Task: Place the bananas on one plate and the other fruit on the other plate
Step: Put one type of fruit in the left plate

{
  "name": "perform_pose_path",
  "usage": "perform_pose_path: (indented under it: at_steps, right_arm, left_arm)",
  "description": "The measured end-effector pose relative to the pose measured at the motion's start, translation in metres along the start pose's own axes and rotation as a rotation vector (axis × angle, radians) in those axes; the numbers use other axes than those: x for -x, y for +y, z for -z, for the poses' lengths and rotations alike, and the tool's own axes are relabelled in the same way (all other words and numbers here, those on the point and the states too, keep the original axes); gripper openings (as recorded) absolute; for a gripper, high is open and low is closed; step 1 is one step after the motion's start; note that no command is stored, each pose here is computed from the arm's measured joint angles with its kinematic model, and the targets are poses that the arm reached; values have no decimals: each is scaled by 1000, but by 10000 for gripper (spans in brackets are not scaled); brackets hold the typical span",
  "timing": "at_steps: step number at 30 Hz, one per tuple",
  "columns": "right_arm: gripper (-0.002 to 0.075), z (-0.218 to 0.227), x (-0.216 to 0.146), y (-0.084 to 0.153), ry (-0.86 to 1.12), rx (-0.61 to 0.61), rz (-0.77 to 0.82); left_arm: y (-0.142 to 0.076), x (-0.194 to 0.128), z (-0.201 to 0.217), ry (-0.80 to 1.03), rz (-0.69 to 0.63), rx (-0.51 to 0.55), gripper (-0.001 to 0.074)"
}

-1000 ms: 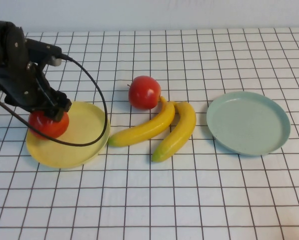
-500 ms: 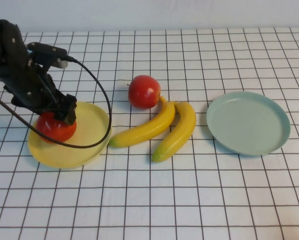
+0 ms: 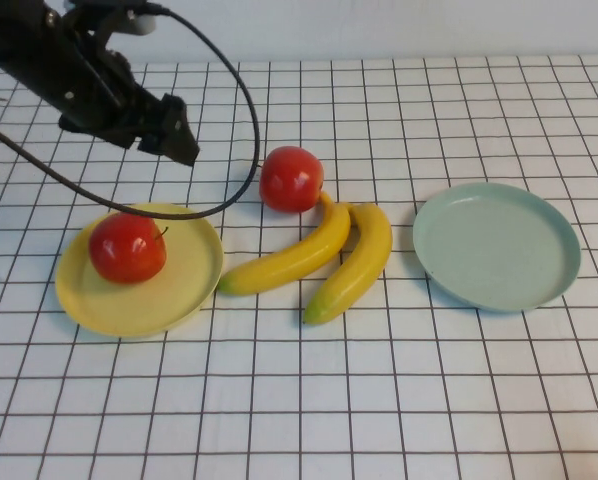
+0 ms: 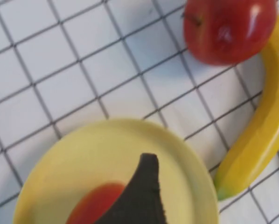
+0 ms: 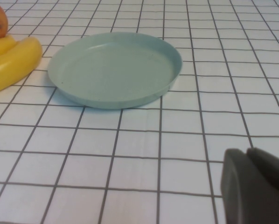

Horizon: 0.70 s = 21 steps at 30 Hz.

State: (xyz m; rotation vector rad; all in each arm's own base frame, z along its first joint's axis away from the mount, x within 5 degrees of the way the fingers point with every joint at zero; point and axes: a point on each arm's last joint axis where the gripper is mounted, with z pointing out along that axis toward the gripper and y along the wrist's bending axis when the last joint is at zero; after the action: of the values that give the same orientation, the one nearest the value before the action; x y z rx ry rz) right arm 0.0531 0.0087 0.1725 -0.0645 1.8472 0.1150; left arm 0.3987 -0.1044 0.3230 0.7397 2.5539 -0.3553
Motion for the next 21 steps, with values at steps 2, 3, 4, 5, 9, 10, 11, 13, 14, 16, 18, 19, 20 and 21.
perform_pose_path:
  at_steps: [2,3,4,5,9,10,11,13,14,16,18,19,20,21]
  right_arm:
    - [-15,0,0,0,0,0,0]
    - [-15,0,0,0,0,0,0]
    - [-15,0,0,0,0,0,0]
    - [-15,0,0,0,0,0,0]
    - [-15,0,0,0,0,0,0]
    - [-15,0,0,0,0,0,0]
    - [-15,0,0,0,0,0,0]
    - [-15,0,0,0,0,0,0]
    - [-15,0,0,0,0,0,0]
    - [-15,0,0,0,0,0,0]
    - [-15,0,0,0,0,0,0]
    - [-15,0,0,0,0,0,0]
    - [-15,0,0,0,0,0,0]
    - [-15,0,0,0,0,0,0]
  left_arm:
    - [-12,9,-1,-50,-32,-21,668]
    - [-19,13,-5,-72,-47,-26,668]
    - [-25,17,-10,-95,-61,-30,668]
    - [-31,21,-15,-112,-72,-33,668]
    - [-56,34,-48,-181,-117,-38,668]
    - [-62,37,-58,-193,-125,-40,668]
    - [-67,38,-65,-199,-134,-43,668]
    - [-75,40,-82,-205,-146,-46,668]
    - [-77,40,-89,-203,-153,-45,668]
    - [-80,38,-104,-190,-163,-41,668]
    - [-79,37,-115,-177,-171,-34,668]
    - [-78,36,-120,-169,-174,-28,668]
    - [-77,35,-123,-165,-178,-23,668]
    - [-76,34,-127,-161,-183,-16,668]
